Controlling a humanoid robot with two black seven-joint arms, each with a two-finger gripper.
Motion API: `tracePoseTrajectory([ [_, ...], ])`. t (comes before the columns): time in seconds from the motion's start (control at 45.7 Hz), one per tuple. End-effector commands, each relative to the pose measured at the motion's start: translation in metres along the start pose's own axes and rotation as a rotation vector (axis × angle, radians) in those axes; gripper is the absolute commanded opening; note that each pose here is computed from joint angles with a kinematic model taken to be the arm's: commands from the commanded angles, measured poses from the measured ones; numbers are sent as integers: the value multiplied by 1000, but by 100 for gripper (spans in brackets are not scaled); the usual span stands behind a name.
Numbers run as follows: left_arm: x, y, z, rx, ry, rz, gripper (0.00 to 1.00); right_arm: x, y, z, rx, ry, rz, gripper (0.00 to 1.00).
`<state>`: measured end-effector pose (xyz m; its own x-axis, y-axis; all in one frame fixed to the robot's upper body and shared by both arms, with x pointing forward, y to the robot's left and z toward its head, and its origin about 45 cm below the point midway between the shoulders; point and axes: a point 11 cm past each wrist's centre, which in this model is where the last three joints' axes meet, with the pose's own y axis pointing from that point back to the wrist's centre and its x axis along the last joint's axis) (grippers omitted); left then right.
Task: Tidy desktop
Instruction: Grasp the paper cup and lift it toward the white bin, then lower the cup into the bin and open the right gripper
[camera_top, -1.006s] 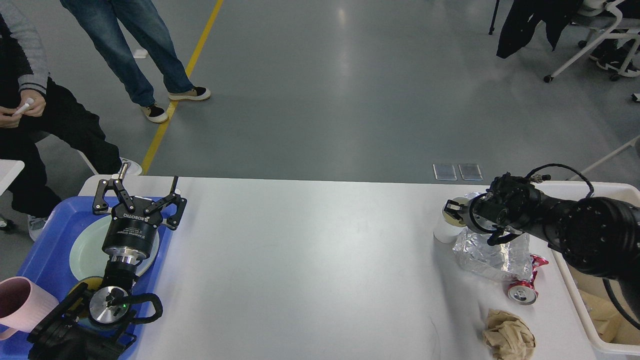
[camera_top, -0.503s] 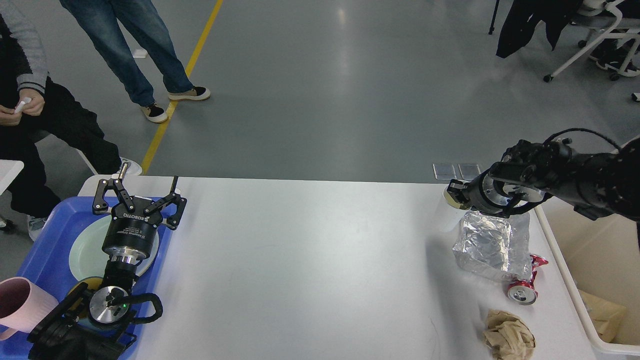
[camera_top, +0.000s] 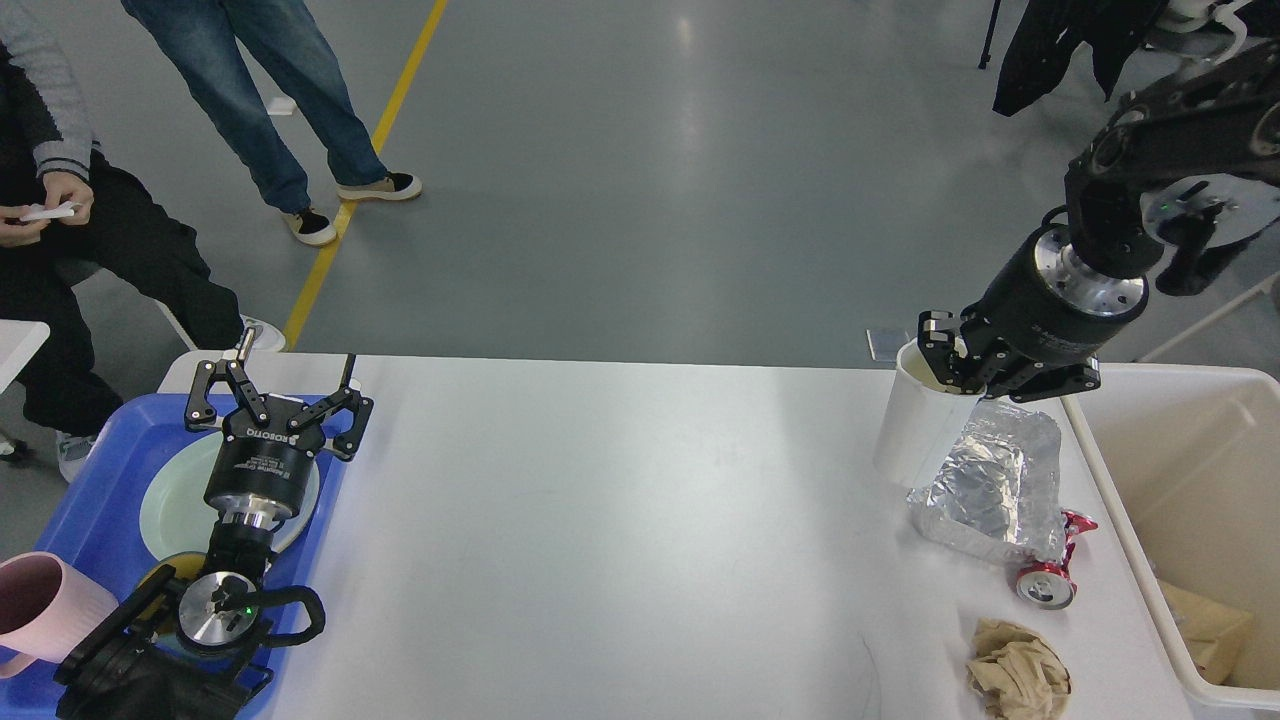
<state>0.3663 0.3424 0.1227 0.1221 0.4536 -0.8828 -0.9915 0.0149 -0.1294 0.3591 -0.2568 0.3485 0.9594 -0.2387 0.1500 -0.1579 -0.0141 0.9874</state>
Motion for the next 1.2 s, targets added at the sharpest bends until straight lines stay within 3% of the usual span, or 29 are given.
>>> tracePoseTrajectory([
  [0.0,0,0,0,0,0,0,96,-23,28,-6,18,34,-30,0],
  [0.241,0,0,0,0,0,0,96,-29,42,14,-5,-14,-10,0],
  [0.7,0,0,0,0,0,0,96,13,50,128,-94,-310,306,0],
  [0.984,0,0,0,2,0,0,96,25,-9,262,-159,-597,387,0],
  [1.181,0,0,0,2,0,0,96,18,-77,335,-221,-691,405,0],
])
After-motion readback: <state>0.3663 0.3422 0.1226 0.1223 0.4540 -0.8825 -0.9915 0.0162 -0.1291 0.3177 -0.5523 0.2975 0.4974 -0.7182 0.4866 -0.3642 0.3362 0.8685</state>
